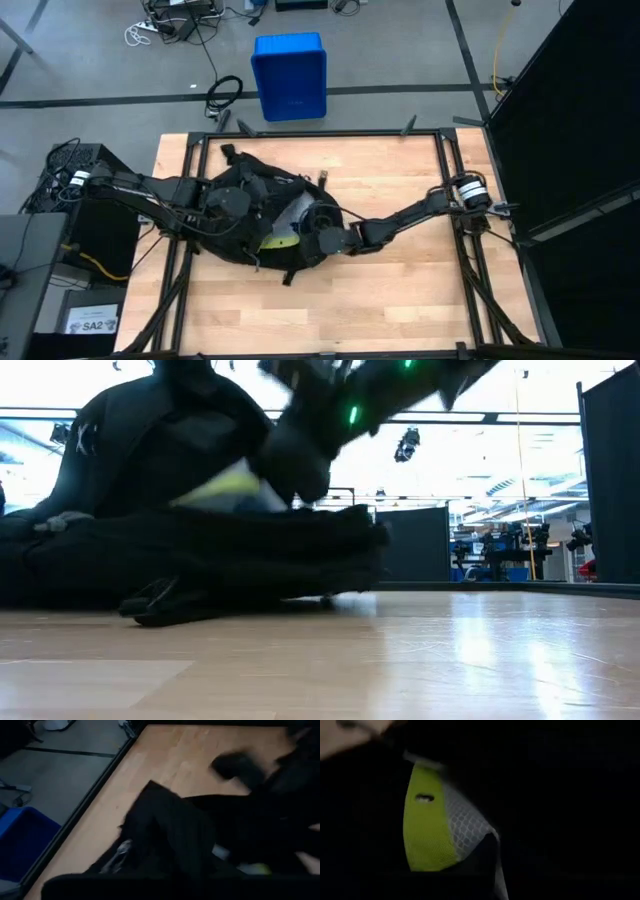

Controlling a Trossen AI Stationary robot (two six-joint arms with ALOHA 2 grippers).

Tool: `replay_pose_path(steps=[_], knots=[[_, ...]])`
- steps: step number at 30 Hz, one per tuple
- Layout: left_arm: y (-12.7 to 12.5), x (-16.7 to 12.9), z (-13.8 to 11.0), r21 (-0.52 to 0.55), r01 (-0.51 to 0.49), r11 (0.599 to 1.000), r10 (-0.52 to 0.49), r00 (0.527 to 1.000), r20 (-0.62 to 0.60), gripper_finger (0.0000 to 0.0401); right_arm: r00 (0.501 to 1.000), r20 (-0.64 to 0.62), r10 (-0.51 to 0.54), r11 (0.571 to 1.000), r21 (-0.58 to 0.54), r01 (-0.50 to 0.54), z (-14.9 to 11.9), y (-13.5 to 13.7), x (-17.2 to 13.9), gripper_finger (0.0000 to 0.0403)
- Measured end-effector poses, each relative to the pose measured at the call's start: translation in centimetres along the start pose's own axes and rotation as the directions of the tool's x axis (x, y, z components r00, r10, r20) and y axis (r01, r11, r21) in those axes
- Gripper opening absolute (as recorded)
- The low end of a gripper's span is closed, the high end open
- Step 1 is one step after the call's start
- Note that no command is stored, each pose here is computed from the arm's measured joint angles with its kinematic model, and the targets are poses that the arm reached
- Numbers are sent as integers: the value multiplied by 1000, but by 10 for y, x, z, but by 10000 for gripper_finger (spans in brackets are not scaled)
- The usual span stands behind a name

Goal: Unpack backpack
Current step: Remove the zip lock bag from the backpack

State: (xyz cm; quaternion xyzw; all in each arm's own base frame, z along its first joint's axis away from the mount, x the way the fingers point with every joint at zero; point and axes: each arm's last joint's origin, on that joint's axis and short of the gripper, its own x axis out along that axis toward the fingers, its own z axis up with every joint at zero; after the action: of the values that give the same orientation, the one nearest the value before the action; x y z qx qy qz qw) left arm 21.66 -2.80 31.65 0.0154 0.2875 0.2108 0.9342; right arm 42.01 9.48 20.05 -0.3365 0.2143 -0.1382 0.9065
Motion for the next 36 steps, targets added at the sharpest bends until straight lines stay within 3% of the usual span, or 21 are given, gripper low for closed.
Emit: replay_pose_path(steps=[6, 12, 16, 20, 24, 29, 36], knots=[[1, 1, -2, 4, -13, 1000, 13, 1000, -15, 0, 989, 137, -48, 996, 85, 37, 40, -30, -45, 1], [4, 2, -4, -9, -39, 999, 38, 999, -36, 0, 978, 199, -58, 992, 123, 34, 56, -53, -74, 0], [5, 2, -5, -6, -45, 999, 44, 998, -46, 0, 984, 159, 76, 993, 80, -89, 49, -45, -74, 0], [5, 2, -5, -6, -45, 999, 44, 998, -45, 0, 978, 0, 209, 978, 30, -209, 24, -24, -58, 14], [5, 2, -5, -7, -45, 999, 44, 998, -45, 0, 960, -118, 252, 965, -47, -259, 2, 3, -40, 62], [5, 2, -5, -7, -41, 999, 41, 998, -47, 0, 939, -186, 288, 942, -122, -313, -19, 32, -20, 156], [4, 2, -5, -10, -28, 1000, 27, 998, -51, 0, 926, -249, 285, 931, -158, -329, -38, 52, -4, 278]])
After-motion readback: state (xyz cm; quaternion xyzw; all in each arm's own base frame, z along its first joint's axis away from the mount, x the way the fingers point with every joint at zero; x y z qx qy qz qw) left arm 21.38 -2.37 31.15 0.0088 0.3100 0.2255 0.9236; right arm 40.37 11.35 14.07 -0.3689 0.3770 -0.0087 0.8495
